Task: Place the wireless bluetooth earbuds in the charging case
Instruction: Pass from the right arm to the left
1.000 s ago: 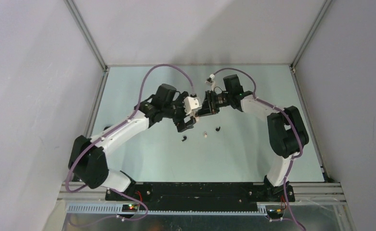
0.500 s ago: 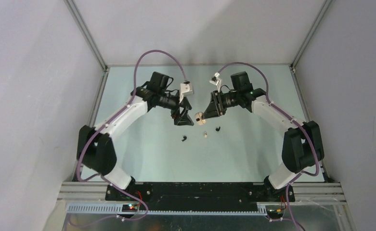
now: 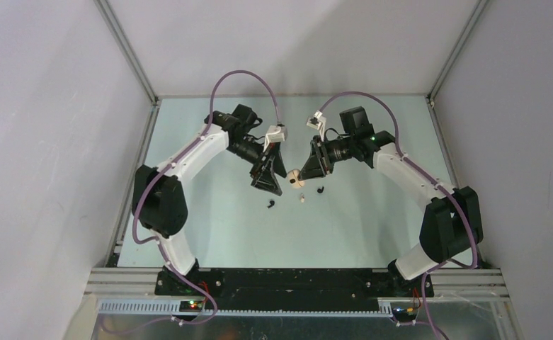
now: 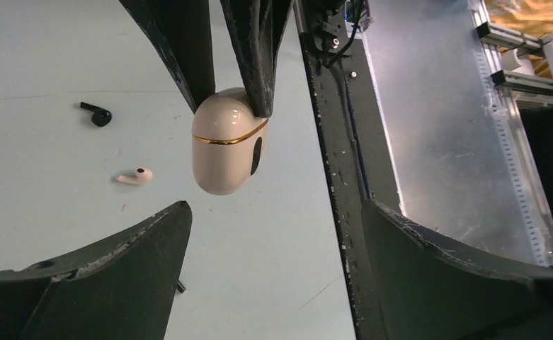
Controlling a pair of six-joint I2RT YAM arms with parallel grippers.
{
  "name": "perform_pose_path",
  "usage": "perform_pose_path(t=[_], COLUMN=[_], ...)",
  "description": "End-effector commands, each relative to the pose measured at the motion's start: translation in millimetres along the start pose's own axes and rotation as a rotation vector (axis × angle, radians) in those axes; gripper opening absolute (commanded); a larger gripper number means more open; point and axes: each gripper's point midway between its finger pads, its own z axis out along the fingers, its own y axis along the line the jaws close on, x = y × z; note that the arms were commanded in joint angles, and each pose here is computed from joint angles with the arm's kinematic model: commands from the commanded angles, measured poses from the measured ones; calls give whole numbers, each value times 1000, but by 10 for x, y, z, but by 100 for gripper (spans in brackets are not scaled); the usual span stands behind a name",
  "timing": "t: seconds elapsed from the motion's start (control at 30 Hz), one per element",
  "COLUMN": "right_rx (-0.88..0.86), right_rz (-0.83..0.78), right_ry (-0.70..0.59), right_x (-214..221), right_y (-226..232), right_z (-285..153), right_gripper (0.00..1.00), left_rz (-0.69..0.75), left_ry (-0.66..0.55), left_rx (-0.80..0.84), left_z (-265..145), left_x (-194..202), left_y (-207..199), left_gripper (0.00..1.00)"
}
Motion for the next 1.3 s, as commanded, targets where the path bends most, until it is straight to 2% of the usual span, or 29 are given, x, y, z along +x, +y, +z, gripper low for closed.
perform_pose_path(t=[0.0,0.23,0.47,0.87,1.0,1.07,1.13,1.17,1.2,1.27], right_rx=[-22,-48,-34,-34,-36,-40,-40,-40,-39,-30], right_rz=[-116,-132,-152,-157,-163,-167,-169,-175,-178,-187], right_ry=[-43,-44,-54,-50,-48,-46,-45,-43,-42,-37], right_x=[-192,-186,-230,-211,-196,-188,-182,-177,-174,-163], right_y=[164,208,221,211,214,221,224,235,244,249], right_z=[-62,-9,15,-11,-9,-10,-17,-23,-22,-23], right_gripper=[18,19,19,19,19,22,37,41,51,57], left_rz=[6,-22,-20,-22,-27,-29,-28,-42,-34,-36], left_ry=[-31,-45,-41,-29,-32,-31,-27,-22,-24,-18], left_rx=[48,72,85,75,68,62,53,46,41,28], left_z=[34,115,180,223,230,228,228,232,237,247], left_x=[-114,-152,-162,-146,-169,-176,-168,-144,-152,-131], left_y=[-118,-160,-194,-171,-155,-148,-130,-119,-107,-85], left_gripper=[96,92,79,35,16,4,2,2,2,0])
